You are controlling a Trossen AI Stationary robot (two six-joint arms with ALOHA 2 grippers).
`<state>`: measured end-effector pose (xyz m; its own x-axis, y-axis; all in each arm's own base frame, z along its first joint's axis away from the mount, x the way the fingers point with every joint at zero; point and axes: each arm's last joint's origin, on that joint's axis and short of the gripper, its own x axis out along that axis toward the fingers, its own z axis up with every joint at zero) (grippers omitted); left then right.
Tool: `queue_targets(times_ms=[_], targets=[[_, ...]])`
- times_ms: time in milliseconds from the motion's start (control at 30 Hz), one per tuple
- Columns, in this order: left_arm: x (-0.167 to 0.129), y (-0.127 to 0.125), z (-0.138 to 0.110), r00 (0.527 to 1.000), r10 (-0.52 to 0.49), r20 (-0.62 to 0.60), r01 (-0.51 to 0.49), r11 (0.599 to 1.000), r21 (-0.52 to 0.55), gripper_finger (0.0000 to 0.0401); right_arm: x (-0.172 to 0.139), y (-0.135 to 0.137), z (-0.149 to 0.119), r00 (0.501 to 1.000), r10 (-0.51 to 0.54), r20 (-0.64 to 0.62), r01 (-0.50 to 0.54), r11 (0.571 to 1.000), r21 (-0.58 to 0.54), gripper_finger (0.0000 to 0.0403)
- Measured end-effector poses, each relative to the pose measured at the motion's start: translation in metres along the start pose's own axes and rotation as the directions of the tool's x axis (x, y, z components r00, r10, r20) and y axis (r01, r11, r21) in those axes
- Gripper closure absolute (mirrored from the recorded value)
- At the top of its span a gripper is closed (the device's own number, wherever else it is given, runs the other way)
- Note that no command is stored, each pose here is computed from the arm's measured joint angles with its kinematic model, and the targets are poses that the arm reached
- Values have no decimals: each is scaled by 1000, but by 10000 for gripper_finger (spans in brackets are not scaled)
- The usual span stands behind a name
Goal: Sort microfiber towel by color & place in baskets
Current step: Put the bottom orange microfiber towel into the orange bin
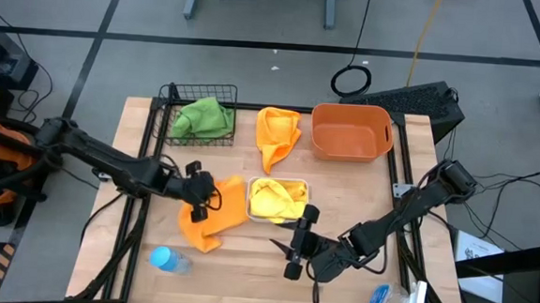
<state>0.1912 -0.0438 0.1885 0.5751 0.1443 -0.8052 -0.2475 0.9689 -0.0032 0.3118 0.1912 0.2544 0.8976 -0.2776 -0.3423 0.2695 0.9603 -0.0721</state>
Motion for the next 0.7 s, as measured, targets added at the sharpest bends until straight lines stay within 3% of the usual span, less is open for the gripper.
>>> queue_targets(times_ms=[267,467,700], targets=[[-54,2,35,966,-78,245,73,997,31,396,33,10,-8,995,-10,97,11,1000,-10,215],[-86,3,57,925,-116,362,93,992,80,396,52,4,-6,988,-42,152,43,999,-7,207],[-109,1,79,855,-154,496,95,985,142,397,64,-8,6,972,-67,227,93,990,-107,119]])
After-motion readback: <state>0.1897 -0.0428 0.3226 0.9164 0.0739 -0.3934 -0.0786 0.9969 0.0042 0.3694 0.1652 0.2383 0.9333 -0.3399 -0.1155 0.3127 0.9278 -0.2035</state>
